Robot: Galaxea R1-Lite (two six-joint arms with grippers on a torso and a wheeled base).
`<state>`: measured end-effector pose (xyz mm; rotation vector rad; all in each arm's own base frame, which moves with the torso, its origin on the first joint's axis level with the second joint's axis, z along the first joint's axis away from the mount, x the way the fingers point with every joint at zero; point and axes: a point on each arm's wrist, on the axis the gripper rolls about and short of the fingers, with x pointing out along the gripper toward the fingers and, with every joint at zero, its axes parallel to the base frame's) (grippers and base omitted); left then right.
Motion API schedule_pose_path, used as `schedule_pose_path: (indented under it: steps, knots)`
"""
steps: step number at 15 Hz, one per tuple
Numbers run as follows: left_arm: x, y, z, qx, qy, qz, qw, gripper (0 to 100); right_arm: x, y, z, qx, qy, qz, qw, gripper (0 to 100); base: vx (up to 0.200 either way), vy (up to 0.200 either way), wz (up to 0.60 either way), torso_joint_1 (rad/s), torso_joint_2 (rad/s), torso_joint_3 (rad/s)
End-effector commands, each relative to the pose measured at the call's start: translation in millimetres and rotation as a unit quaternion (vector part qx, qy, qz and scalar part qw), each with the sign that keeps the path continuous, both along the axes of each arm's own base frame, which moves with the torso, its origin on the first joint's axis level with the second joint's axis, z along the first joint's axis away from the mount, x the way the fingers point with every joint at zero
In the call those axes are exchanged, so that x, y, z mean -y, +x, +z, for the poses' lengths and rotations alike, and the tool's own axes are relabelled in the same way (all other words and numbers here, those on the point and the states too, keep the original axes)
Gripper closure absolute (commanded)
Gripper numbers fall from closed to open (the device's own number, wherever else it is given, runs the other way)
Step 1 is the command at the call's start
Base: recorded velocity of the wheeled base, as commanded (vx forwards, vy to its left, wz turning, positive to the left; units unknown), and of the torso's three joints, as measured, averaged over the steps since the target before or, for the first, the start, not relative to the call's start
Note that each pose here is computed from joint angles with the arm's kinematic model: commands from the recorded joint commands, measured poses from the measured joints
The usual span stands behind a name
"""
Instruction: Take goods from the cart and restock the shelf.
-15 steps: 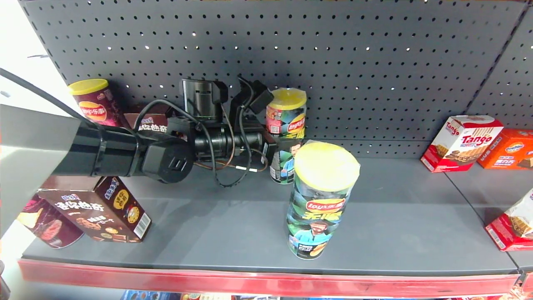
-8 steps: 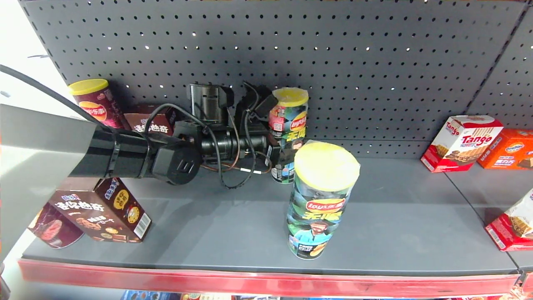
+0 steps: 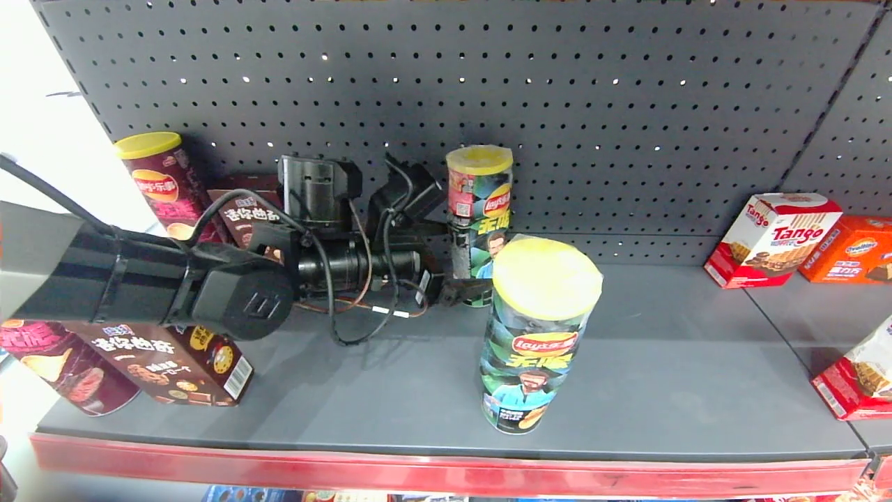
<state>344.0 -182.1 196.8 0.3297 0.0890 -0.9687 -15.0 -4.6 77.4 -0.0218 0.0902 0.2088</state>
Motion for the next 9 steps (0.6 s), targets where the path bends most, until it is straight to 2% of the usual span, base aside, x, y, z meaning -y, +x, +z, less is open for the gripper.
schedule_pose_path:
  steps: [1,6,9]
  knots:
    - [-6.2,-15.9,-1.1,0.005,0.006,0.027,0.9996,0,0.0,0.1,0.1,-0.001,0.000,0.000,1.000,0,0.000,0.000,0.00,0.000,0.00,0.000]
    - [-7.8,-8.0,8.2,0.013,-0.013,0.085,0.9962,0,0.0,0.1,0.1,-0.001,0.000,0.000,1.000,0,0.000,0.000,0.00,0.000,0.00,0.000]
    - [-4.6,2.6,11.8,0.025,-0.015,0.114,0.9930,0,0.0,0.1,0.1,-0.001,0.000,0.000,1.000,0,0.000,0.000,0.00,0.000,0.00,0.000]
